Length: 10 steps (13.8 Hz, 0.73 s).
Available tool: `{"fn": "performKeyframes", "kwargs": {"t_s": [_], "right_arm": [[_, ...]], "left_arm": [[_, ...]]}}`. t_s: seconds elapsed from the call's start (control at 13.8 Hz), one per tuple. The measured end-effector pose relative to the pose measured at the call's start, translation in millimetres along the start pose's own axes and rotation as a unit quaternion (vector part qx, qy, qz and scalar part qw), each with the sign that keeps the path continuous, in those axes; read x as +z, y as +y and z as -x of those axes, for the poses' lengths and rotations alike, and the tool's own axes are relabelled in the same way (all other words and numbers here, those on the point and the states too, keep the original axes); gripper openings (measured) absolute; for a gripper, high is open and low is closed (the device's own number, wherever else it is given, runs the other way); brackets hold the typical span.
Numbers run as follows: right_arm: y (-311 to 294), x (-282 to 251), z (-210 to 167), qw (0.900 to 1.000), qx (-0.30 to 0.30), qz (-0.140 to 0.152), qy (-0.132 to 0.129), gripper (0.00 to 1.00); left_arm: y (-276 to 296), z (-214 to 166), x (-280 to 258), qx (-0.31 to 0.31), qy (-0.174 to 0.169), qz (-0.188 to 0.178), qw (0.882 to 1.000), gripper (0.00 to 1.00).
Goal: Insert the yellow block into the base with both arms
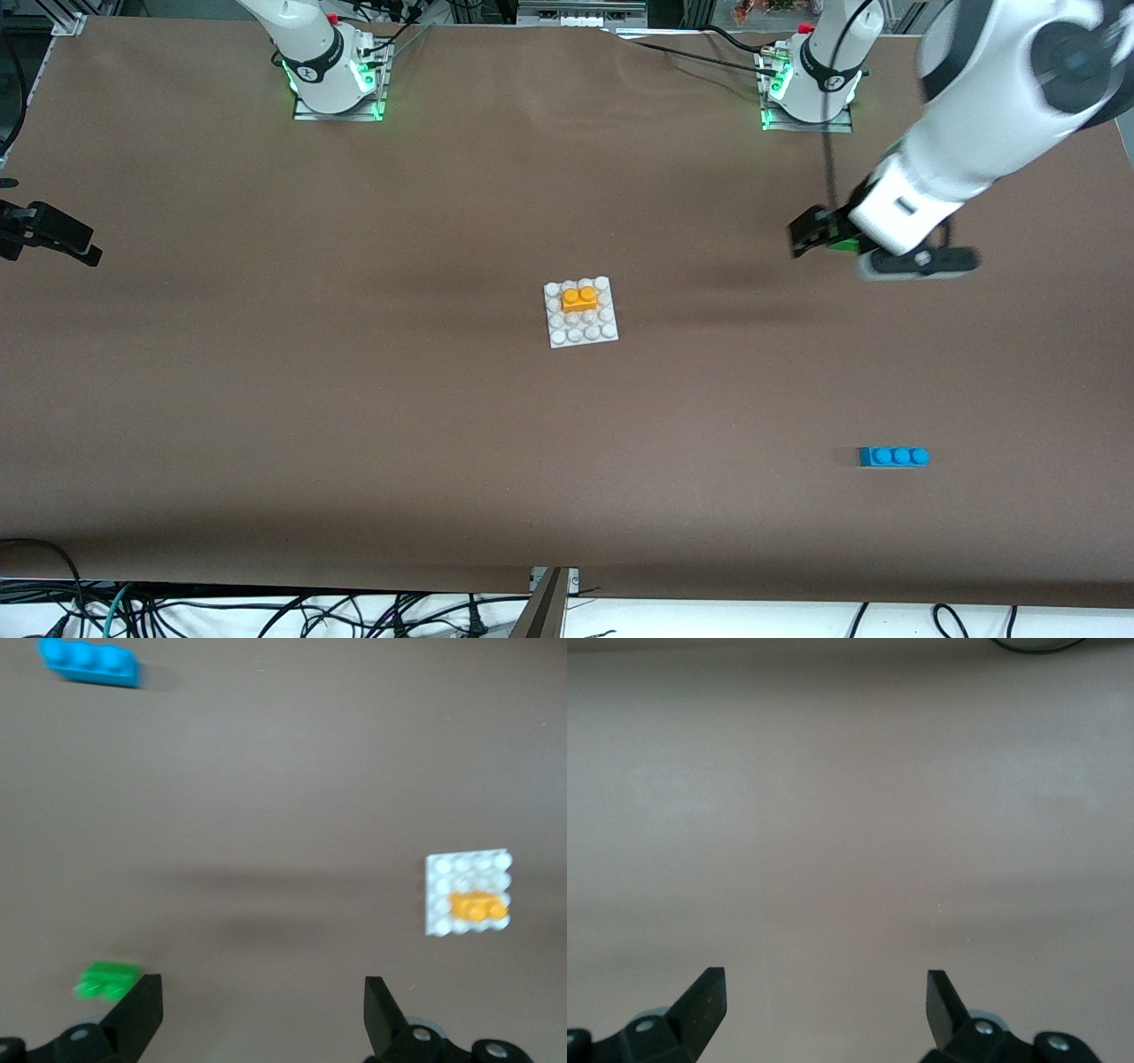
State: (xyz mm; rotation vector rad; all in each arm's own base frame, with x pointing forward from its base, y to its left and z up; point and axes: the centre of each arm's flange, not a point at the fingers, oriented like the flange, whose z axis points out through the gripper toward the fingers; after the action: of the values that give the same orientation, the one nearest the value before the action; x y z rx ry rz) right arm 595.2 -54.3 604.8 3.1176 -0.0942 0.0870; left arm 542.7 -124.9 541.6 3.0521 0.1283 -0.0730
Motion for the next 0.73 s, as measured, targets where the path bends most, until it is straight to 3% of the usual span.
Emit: {"fn": "performKeyframes", "kwargs": {"t_s": [0.29, 0.73], "right_arm": [[0, 0, 0, 1.000, 0.000, 0.000, 0.000, 1.00], [0, 0, 0, 1.000, 0.000, 0.000, 0.000, 1.00]], "left_arm": [[-65, 8, -34, 0.028, 0.019, -0.026, 0.999, 1.00], [-81, 9, -29, 0.027, -0.003, -0.031, 0.999, 1.00]]}}
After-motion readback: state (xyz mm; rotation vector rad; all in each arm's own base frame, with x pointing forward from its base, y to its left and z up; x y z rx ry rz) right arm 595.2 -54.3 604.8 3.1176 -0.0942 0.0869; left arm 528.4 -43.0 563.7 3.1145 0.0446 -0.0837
